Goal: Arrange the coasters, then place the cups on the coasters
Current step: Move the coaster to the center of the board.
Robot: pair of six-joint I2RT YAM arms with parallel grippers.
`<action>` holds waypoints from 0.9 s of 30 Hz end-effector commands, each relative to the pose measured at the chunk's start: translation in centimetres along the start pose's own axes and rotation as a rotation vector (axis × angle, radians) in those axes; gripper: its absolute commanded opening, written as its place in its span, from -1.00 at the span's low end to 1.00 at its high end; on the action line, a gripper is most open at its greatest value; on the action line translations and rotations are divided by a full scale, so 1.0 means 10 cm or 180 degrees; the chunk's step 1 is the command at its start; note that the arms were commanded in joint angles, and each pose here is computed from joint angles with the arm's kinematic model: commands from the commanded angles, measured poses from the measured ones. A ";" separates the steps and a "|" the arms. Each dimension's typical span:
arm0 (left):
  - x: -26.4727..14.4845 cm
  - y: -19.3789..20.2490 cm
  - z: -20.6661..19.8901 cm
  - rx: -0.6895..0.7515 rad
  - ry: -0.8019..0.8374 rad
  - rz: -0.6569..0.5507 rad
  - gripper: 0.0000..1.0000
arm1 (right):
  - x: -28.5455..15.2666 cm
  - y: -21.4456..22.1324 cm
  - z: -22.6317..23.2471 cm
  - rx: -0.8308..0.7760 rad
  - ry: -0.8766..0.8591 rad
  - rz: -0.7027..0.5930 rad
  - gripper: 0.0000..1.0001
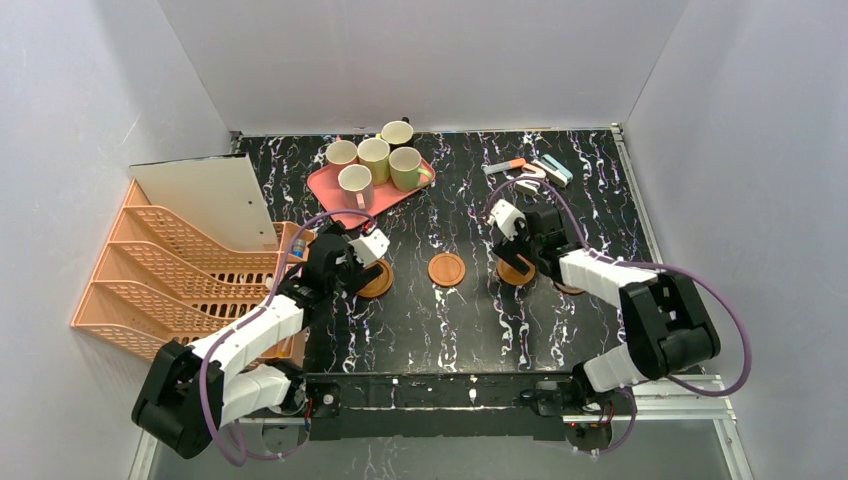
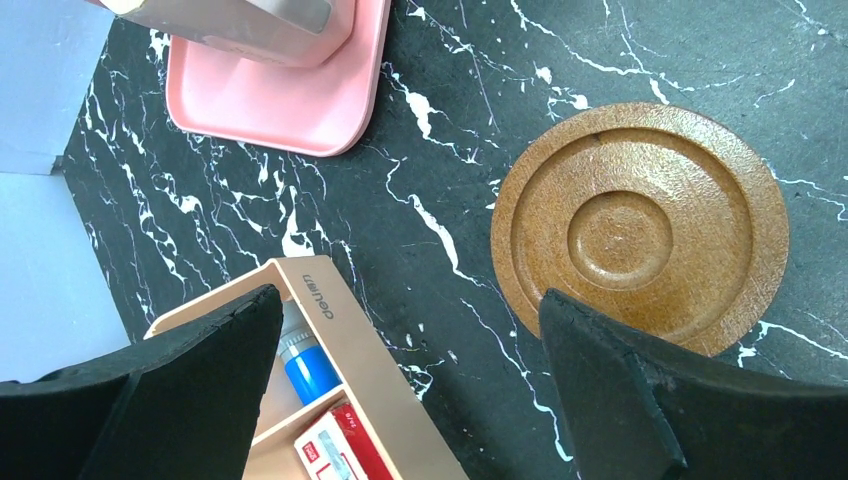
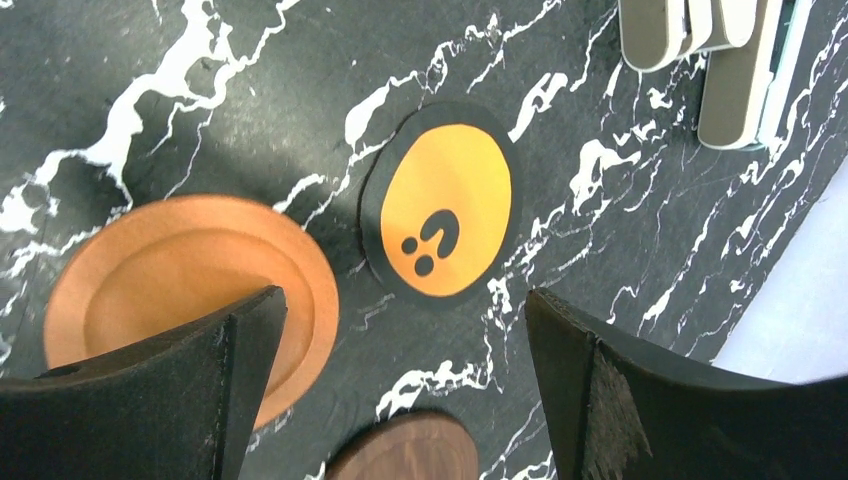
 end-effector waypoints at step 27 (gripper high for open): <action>-0.14 -0.14 -0.11 -0.0554 0.0336 -0.0359 0.96 | -0.33 1.05 -0.40 0.0642 -0.0160 0.0531 0.97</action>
Point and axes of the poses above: each gripper's point midway between its finger pads, its own x axis out along the fingers, its own z axis along the line the jaws close on, y = z × x, the point moved 8 cm from there along -x, back along the fingers, and after that the axes turned 9 degrees about -x, right-handed, at the moved point
